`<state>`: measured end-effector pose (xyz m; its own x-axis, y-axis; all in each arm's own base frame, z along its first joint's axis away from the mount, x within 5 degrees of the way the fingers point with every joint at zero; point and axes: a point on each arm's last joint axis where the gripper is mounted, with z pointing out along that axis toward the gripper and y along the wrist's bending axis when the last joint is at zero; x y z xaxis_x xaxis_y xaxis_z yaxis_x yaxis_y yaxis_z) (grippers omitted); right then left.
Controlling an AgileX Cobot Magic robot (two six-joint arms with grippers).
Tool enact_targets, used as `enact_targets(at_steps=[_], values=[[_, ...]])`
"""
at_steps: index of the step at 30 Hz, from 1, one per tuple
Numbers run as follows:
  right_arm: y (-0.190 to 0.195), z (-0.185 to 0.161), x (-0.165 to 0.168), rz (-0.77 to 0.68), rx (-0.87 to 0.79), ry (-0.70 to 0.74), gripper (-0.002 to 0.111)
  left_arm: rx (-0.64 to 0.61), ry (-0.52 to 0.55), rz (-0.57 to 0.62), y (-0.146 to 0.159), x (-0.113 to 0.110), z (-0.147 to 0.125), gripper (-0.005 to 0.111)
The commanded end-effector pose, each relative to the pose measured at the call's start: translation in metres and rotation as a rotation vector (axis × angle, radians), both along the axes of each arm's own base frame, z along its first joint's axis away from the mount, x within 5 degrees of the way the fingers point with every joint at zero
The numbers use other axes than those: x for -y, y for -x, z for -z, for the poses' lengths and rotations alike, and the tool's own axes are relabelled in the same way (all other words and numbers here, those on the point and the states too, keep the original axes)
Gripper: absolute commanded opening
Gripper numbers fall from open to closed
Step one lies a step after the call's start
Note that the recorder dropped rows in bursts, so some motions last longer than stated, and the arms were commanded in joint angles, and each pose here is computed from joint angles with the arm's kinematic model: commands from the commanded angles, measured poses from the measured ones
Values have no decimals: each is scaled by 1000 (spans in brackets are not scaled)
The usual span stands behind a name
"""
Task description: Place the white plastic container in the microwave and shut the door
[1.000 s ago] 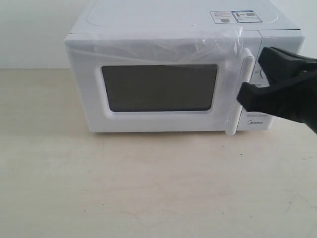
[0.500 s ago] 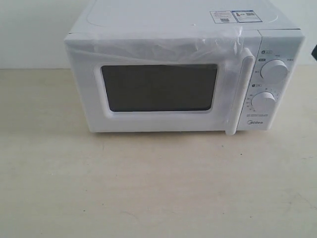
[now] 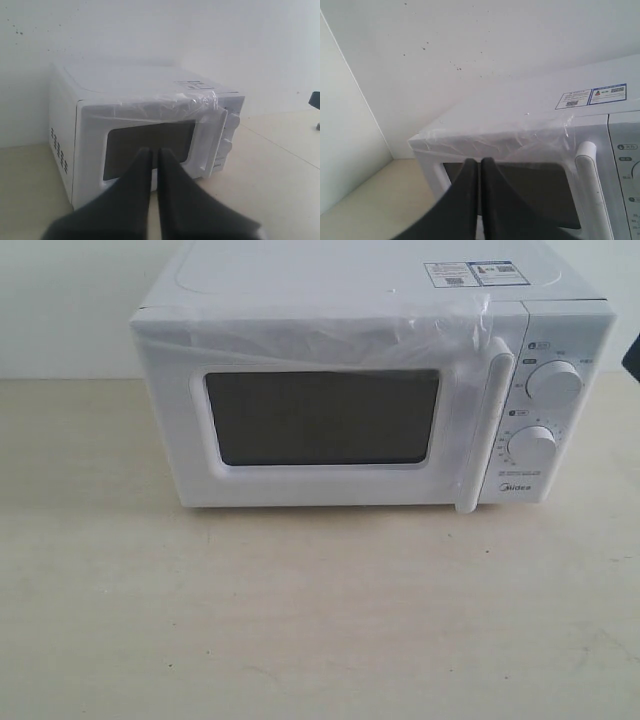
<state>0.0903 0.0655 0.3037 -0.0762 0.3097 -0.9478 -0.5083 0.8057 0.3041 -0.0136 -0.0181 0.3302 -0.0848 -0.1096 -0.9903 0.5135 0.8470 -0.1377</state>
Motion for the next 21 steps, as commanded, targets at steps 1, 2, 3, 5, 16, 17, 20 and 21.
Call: enact_targets(at_steps=[1,2,3,5,16,17,20,21], values=[[1,1,0,-10,3,10,0,-12,4,5,0,0,2,4],[1,1,0,-10,3,10,0,-12,4,5,0,0,2,4],[1,1,0,-10,3,10,0,-12,4,5,0,0,2,4],[1,1,0,-10,3,10,0,-12,4,5,0,0,2,4],[1,1,0,-5,3,7,0,212,-377,-205,-13,-13,5,4],[1,1,0,-5,3,7,0,254,-375,-256,-16,-14,4,4],[1,1,0,-5,3,7,0,357,-359,-379,-26,-16,6,4],[1,1,0,-5,3,7,0,384,-352,-407,-28,-16,8,4]])
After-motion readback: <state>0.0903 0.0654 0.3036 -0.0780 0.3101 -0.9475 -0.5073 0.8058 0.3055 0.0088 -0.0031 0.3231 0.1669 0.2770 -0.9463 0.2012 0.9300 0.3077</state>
